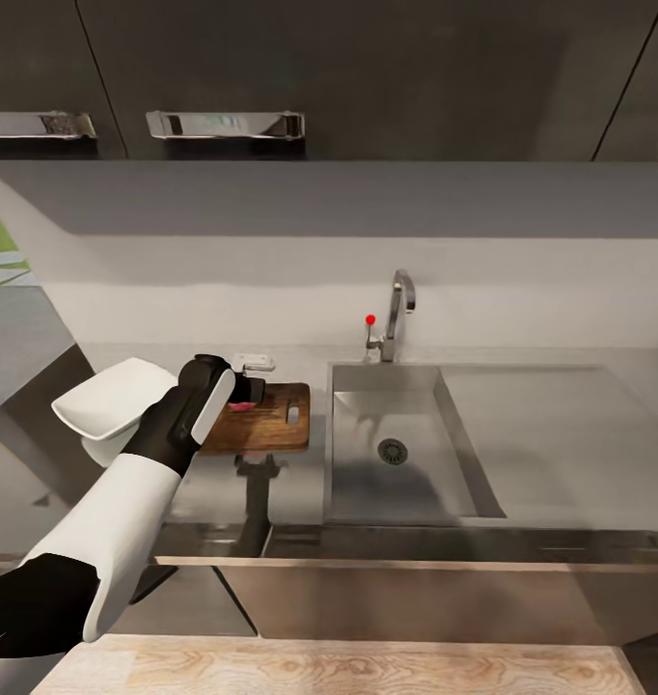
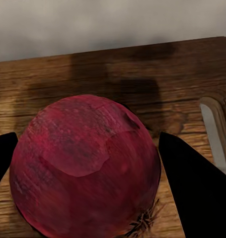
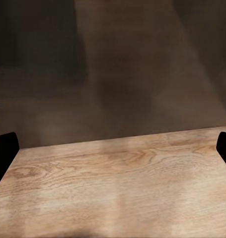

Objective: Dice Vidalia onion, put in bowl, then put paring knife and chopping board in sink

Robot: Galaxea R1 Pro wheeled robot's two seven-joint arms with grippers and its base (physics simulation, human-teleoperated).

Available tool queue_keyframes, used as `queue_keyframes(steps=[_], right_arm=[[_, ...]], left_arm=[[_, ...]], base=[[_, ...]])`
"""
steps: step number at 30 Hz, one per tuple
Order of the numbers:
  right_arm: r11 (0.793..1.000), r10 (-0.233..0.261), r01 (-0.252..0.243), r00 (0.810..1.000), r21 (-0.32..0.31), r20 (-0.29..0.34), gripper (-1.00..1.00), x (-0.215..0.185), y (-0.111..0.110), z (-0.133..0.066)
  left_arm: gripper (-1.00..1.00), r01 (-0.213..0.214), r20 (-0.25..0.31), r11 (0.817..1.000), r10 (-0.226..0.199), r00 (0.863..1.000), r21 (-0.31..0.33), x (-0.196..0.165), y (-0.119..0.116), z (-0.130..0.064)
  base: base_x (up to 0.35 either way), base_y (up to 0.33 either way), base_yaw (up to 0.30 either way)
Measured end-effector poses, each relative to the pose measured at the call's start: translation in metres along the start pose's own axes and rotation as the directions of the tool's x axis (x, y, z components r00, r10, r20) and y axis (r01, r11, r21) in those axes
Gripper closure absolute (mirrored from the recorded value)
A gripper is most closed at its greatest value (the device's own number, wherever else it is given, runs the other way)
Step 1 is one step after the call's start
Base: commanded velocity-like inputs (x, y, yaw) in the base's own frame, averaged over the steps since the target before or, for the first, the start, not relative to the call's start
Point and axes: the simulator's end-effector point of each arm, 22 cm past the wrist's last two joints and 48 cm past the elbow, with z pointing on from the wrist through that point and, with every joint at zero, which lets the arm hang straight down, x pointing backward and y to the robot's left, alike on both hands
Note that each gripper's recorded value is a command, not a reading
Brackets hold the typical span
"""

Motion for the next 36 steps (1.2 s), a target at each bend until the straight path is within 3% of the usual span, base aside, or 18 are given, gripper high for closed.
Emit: queue_keyframes(steps=[17, 36], right_arm=[[1.0, -0.006, 0.006, 1.0, 0.0, -0.026, -1.0, 0.01, -0.001, -0.003], [1.0, -0.006, 0.006, 0.999, 0.0, -0.031, -1.0, 0.012, -0.001, -0.004]], left_arm=[[1.0, 0.001, -0.013, 1.0, 0.0, 1.0, 0.001, 0.007, 0.001, 0.012], [1.0, 0.0, -0.003, 1.0, 0.0, 1.0, -0.009, 0.004, 0.008, 0.011]], base=[[-0.001, 0.0, 0.0], [-0.055, 0.0, 0.0]])
